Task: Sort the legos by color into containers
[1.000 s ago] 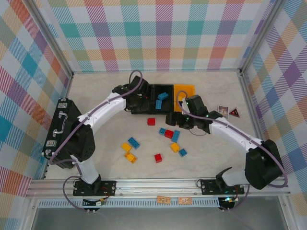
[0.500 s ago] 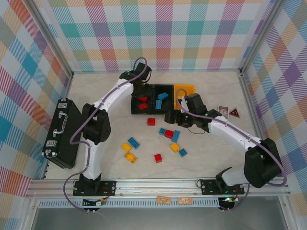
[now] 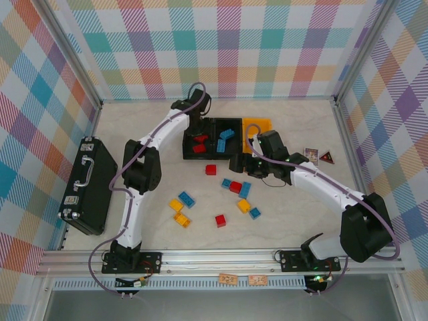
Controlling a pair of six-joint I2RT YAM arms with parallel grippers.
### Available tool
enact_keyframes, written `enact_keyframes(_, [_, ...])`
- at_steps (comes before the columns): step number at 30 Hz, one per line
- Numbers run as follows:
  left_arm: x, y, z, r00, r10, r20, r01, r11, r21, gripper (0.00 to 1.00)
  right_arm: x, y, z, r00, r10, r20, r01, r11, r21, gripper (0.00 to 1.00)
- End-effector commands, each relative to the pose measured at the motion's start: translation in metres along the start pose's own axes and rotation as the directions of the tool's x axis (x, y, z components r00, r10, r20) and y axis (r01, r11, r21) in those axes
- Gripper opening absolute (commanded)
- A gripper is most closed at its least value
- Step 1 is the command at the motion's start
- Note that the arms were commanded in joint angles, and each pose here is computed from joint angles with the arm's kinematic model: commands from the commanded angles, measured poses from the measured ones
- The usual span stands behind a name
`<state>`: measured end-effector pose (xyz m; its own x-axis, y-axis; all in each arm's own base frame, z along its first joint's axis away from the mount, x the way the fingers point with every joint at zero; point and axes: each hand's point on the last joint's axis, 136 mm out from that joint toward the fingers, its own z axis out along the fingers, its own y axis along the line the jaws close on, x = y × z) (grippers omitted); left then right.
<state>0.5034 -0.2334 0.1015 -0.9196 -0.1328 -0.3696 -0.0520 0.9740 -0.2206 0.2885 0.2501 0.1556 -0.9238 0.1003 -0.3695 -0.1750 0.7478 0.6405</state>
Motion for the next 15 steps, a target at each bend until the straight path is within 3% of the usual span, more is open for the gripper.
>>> enact_keyframes(1, [-0.009, -0.002, 0.0, 0.999, -0.041, 0.017, 0.04, 0.999, 0.035, 0.34, -0.006, 0.013, -0.006, 0.999, -0.02, 0.026, 0.021, 0.999, -0.029, 0.68])
enact_keyframes(8, [-0.007, -0.001, -0.001, 0.998, -0.055, 0.017, 0.055, 0.998, 0.032, 0.47, -0.007, 0.015, -0.009, 0.999, -0.032, 0.032, 0.032, 0.999, -0.027, 0.68])
enact_keyframes(15, [-0.01, -0.002, -0.025, 0.997, -0.062, 0.053, 0.059, 0.997, 0.052, 0.49, -0.007, 0.015, -0.011, 0.999, -0.035, 0.033, 0.036, 0.999, -0.028, 0.68])
